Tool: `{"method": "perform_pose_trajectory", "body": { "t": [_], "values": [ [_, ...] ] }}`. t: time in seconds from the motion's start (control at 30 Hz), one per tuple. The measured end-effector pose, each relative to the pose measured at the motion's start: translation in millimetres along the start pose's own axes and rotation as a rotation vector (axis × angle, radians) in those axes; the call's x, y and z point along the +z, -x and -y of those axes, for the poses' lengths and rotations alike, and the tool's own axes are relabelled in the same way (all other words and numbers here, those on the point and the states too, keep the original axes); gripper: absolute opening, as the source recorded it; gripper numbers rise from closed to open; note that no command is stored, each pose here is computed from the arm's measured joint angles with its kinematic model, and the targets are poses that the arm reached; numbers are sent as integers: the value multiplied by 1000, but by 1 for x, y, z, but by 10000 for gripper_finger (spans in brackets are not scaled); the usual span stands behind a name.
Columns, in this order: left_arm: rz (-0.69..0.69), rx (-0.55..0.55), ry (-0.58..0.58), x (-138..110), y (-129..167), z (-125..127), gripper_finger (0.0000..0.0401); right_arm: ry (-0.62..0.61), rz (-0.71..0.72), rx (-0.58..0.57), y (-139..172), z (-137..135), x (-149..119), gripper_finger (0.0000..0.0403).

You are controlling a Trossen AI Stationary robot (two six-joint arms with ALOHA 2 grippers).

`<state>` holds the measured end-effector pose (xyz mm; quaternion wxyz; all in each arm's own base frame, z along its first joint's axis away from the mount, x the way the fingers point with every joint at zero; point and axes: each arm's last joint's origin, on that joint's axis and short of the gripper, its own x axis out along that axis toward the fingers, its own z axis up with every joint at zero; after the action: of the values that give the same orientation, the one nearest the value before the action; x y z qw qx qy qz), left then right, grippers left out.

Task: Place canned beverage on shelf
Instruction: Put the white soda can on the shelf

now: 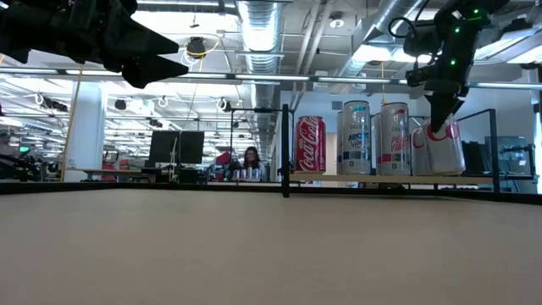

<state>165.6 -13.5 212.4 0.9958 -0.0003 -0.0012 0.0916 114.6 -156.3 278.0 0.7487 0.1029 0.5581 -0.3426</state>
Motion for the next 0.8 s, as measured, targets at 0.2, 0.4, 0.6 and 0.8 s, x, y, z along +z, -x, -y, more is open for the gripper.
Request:
{"method": "perform_pose_trajectory", "body": {
  "t": [0.2, 0.4, 0.6, 0.8],
  "values": [
    [0, 0, -1, 0, 0, 0, 346, -1, -2, -1, 0, 0, 0, 357],
    [0, 0, -3, 0, 0, 0, 346, -29, -8, -6, 0, 0, -1, 358],
    [0, -7, 2, 0, 0, 0, 346, -35, -4, -18, 0, 0, 0, 379],
    [0, -25, 8, 0, 0, 1, 346, -34, -11, -31, 0, 0, 0, 396]
  ]
}}
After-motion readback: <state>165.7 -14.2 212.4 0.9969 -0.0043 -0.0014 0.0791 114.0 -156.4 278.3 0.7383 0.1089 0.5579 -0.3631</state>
